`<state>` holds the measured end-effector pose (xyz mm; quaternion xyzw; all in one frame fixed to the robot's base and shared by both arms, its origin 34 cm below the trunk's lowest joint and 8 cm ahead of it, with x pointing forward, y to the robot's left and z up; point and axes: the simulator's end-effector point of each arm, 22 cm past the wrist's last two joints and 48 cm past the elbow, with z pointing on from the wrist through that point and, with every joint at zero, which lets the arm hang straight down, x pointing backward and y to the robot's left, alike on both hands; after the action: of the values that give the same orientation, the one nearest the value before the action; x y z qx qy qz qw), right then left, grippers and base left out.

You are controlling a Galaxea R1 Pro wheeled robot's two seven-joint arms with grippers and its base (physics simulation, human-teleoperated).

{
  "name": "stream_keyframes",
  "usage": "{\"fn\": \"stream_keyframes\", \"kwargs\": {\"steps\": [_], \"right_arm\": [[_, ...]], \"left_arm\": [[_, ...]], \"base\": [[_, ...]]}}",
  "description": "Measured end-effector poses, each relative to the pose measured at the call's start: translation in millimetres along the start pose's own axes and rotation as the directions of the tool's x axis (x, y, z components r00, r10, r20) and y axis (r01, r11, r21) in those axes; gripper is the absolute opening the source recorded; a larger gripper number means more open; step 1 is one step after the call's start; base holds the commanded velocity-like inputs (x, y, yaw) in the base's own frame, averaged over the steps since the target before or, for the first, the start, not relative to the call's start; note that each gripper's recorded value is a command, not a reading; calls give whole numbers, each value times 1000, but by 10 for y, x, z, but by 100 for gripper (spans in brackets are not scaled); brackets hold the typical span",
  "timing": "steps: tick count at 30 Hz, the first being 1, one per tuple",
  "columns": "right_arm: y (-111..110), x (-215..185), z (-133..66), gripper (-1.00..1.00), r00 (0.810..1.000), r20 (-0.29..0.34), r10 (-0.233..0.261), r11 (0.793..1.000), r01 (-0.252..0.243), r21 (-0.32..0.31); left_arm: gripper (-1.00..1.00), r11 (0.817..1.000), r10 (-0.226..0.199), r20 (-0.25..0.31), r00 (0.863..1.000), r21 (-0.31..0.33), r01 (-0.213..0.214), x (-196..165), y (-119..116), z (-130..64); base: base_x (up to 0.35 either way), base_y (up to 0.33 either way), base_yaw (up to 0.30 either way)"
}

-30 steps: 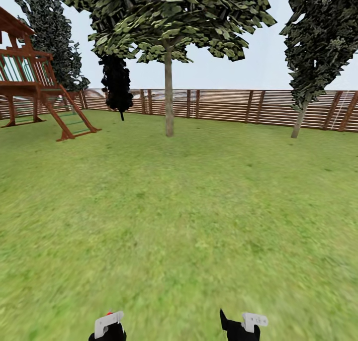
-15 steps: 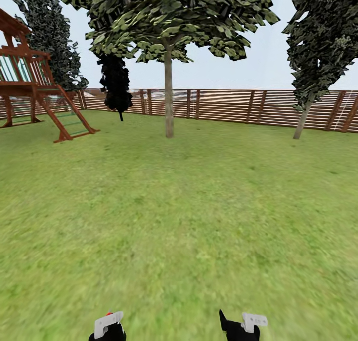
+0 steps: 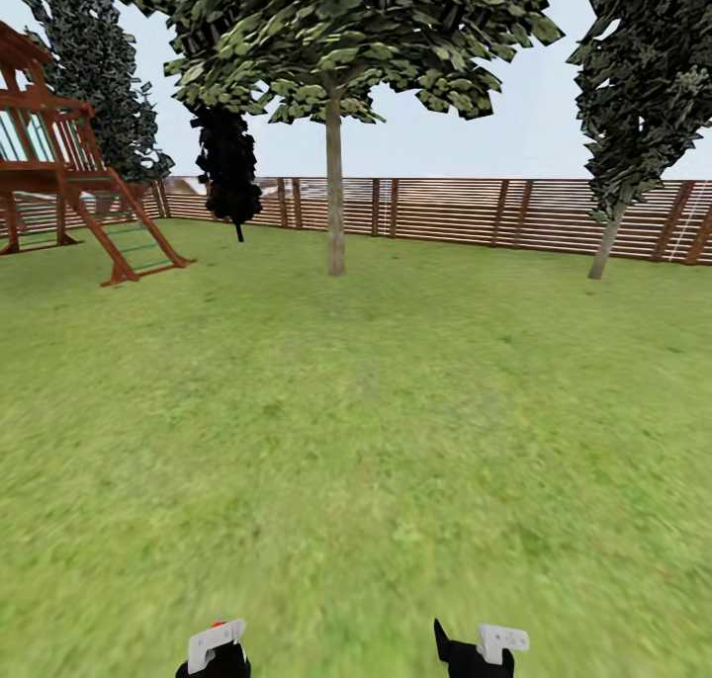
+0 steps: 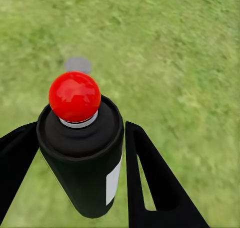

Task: In the garden, pick up the pesticide atomizer on the floor and spray pesticide onto both trees until each tree trunk is fully covered.

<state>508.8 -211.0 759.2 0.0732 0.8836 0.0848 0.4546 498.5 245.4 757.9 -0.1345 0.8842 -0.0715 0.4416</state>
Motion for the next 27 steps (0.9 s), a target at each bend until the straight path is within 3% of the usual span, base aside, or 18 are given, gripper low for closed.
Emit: {"fn": "stream_keyframes", "kwargs": {"steps": [27], "right_arm": [[2,20,-4,100,1000,-4,-2,1000,2,-1]], "left_arm": [[-100,1000,-2,1,1000,-3,2,-4,3,1]], "base": [[339,0,0]]}}
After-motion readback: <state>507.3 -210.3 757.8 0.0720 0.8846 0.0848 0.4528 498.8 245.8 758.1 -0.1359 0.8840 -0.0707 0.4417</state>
